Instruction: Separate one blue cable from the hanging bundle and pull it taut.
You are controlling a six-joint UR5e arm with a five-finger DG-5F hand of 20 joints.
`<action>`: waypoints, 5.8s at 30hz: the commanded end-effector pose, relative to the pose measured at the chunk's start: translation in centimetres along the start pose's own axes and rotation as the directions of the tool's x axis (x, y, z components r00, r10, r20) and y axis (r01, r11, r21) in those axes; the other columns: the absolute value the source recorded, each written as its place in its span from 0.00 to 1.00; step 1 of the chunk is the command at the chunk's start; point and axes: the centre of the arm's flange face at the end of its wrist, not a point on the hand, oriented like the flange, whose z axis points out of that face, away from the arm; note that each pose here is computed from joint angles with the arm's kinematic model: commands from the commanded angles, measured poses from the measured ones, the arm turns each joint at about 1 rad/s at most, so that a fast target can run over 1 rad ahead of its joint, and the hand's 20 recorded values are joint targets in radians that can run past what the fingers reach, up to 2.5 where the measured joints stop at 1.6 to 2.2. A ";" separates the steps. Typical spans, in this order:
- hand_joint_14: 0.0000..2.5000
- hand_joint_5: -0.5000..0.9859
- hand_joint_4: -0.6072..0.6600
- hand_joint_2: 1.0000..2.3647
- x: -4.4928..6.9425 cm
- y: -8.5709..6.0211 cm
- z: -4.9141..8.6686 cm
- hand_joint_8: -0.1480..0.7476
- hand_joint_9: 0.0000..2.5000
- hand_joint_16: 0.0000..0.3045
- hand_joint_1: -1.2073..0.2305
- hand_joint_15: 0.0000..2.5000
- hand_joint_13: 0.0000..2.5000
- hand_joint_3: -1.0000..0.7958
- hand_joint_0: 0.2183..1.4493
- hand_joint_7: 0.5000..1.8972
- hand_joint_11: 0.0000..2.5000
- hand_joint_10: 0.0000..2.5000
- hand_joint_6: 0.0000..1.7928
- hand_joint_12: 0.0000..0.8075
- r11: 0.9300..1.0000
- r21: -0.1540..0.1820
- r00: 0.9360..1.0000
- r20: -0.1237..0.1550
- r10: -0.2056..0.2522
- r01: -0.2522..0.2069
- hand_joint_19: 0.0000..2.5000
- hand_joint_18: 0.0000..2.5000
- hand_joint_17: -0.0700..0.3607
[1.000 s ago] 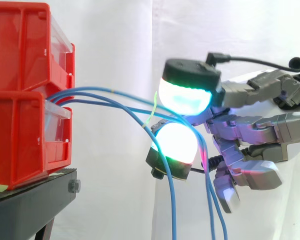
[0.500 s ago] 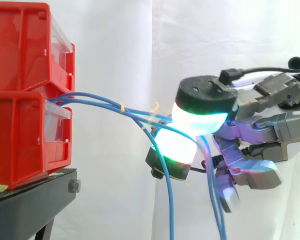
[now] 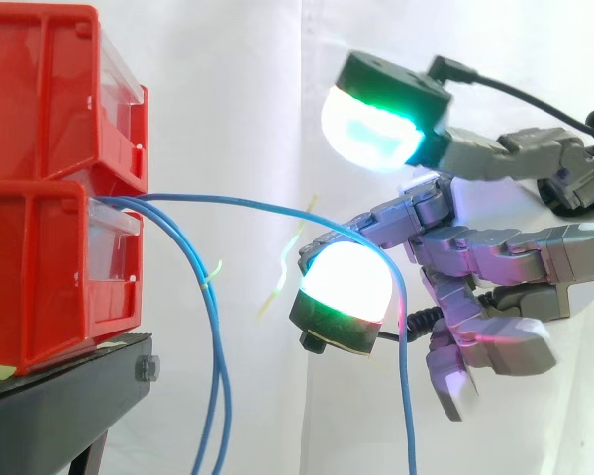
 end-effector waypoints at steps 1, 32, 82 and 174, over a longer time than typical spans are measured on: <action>0.01 0.43 0.53 0.00 0.0 0.0 0.0 0.30 0.86 0.25 0.71 0.27 0.61 0.28 0.25 0.58 0.24 0.01 0.28 0.38 1.000 0.001 1.000 0.000 -0.001 0.001 0.18 0.43 0.56; 0.01 0.44 0.49 0.01 -0.3 -0.1 0.0 0.36 0.87 0.24 0.34 0.28 0.61 0.50 0.43 0.59 0.29 0.01 0.28 0.38 1.000 0.005 1.000 0.007 0.001 -0.001 0.18 0.44 0.54; 0.01 0.44 0.48 0.01 -0.1 -0.1 -0.1 0.36 0.87 0.25 0.32 0.27 0.61 0.52 0.43 0.60 0.29 0.01 0.28 0.39 0.999 -0.007 0.998 -0.046 0.044 -0.044 0.18 0.44 0.55; 0.01 0.44 0.48 0.01 -4.4 -0.6 -5.4 0.37 0.86 0.24 0.33 0.27 0.60 0.51 0.43 0.60 0.29 0.01 0.28 0.38 0.997 0.078 0.994 -0.110 0.000 0.008 0.18 0.44 0.54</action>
